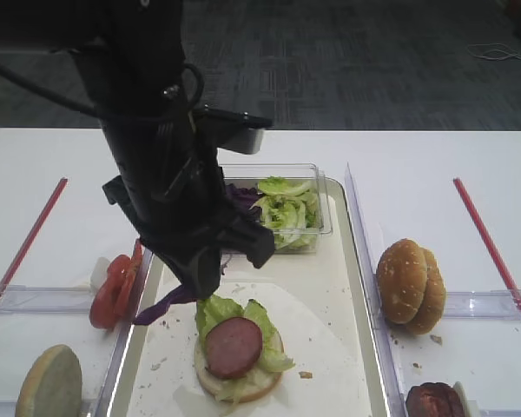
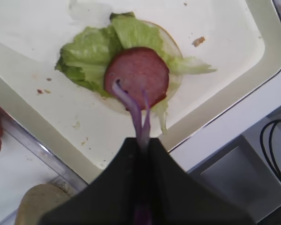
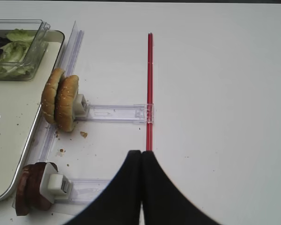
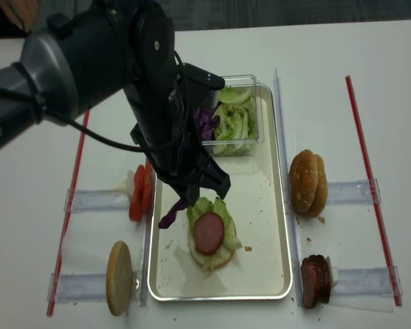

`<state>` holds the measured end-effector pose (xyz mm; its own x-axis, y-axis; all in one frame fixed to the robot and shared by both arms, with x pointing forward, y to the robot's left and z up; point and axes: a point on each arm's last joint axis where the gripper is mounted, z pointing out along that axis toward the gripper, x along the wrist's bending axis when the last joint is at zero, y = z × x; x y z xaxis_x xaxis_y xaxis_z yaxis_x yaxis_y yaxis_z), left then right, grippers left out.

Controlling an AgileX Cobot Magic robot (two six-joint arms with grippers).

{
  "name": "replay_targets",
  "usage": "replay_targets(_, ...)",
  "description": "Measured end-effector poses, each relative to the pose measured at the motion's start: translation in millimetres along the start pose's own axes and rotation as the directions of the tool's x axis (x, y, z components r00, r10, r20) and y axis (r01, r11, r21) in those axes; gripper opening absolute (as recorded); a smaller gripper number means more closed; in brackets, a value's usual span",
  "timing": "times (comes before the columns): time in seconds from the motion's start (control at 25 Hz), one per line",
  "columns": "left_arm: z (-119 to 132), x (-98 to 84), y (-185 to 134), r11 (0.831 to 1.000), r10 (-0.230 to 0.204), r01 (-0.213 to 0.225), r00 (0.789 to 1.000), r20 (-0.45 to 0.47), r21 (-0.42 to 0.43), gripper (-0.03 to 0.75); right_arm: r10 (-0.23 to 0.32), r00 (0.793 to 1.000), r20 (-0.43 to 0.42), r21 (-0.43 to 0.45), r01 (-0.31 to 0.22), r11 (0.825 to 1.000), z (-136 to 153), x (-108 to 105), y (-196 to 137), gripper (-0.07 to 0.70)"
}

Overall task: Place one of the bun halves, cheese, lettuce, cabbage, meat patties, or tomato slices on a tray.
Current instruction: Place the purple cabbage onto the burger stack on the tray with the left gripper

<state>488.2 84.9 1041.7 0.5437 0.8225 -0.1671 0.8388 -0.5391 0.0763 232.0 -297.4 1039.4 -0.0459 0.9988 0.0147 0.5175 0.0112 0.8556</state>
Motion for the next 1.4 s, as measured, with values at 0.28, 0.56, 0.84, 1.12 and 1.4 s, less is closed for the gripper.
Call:
replay_targets(0.28, 10.5, -11.6, -1.2, 0.998, 0.05, -0.05, 0.999, -0.002, -0.023, 0.05, 0.0, 1.0, 0.0, 0.0, 0.0, 1.0, 0.0, 0.0, 0.0, 0.006)
replay_targets(0.56, 37.9, -9.7, 15.5, 0.997, 0.053, -0.053, 0.999, -0.007, -0.047, 0.05, 0.0, 1.0, 0.0, 0.0, 0.0, 1.0, 0.0, 0.0, 0.0, 0.006)
replay_targets(0.84, 67.2, -6.0, 25.5, 0.998, 0.06, -0.061, 0.998, -0.015, -0.016, 0.05, 0.0, 1.0, 0.0, 0.0, 0.0, 1.0, 0.0, 0.0, 0.0, 0.006)
replay_targets(1.12, 73.8, -5.5, 29.7, 0.998, 0.057, -0.057, 0.998, -0.015, -0.034, 0.049, 0.0, 1.0, 0.0, 0.0, 0.0, 1.0, 0.0, 0.0, 0.0, 0.006)
replay_targets(1.4, 75.2, -6.3, 30.4, 0.998, 0.054, -0.055, 0.999, -0.004, -0.037, 0.048, 0.0, 1.0, 0.0, 0.0, 0.0, 1.0, 0.0, 0.0, 0.0, 0.006)
